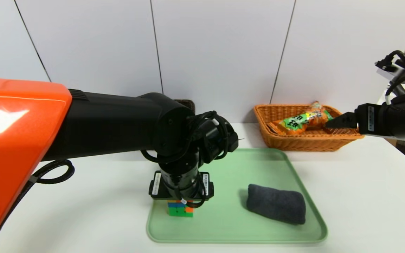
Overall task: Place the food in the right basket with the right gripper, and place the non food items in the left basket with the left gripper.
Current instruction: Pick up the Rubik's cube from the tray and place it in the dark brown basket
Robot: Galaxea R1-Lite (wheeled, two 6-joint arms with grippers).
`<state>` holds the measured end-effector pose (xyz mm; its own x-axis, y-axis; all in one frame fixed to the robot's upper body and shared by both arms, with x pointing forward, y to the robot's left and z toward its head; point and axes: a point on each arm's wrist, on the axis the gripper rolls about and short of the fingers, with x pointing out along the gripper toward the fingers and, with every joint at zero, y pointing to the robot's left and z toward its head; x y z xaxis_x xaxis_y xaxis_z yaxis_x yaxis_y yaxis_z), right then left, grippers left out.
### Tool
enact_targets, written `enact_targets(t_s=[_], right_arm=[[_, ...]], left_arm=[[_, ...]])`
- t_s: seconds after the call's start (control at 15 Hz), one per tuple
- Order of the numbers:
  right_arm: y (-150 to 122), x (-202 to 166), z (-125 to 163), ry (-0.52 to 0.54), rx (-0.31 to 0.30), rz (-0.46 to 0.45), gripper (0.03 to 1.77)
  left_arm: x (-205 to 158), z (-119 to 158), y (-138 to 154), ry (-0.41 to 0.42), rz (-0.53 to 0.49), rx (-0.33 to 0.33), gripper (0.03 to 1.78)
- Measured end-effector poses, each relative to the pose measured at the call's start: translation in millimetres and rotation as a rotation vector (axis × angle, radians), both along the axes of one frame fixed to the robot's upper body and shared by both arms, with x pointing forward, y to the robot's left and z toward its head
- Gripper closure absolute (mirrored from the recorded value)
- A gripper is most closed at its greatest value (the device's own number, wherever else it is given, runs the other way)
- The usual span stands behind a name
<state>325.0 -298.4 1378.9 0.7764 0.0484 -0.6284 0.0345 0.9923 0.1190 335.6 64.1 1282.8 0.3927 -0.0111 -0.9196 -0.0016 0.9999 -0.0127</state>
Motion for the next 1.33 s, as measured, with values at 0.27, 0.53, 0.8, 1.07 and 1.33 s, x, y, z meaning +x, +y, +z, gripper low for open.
enact_targets(t_s=[0.27, 0.53, 0.8, 1.07, 1.33], right_arm=[[-1.2, 0.3, -1.0, 0.003, -0.001, -0.004, 0.1], [-1.3, 0.5, -1.2, 0.003, -0.001, -0.004, 0.1], [-1.3, 0.4, -1.1, 0.003, -0.001, -0.004, 0.1], [-1.4, 0.1, -1.8, 0.006, 0.0, -0.005, 0.1], [-1.8, -2.2, -5.2, 0.017, -0.003, -0.006, 0.1]], left_arm=[[0.6, -1.0, 0.5, 0.001, 0.001, 0.004, 0.49], [1.3, -1.8, 0.5, 0.001, 0.002, 0.01, 0.87], [0.0, -5.0, 1.7, 0.014, -0.013, 0.039, 0.87], [-4.6, -4.4, 5.0, 0.04, -0.015, 0.075, 0.87], [-8.4, 41.1, 8.8, -0.067, -0.024, -0.044, 0.87]])
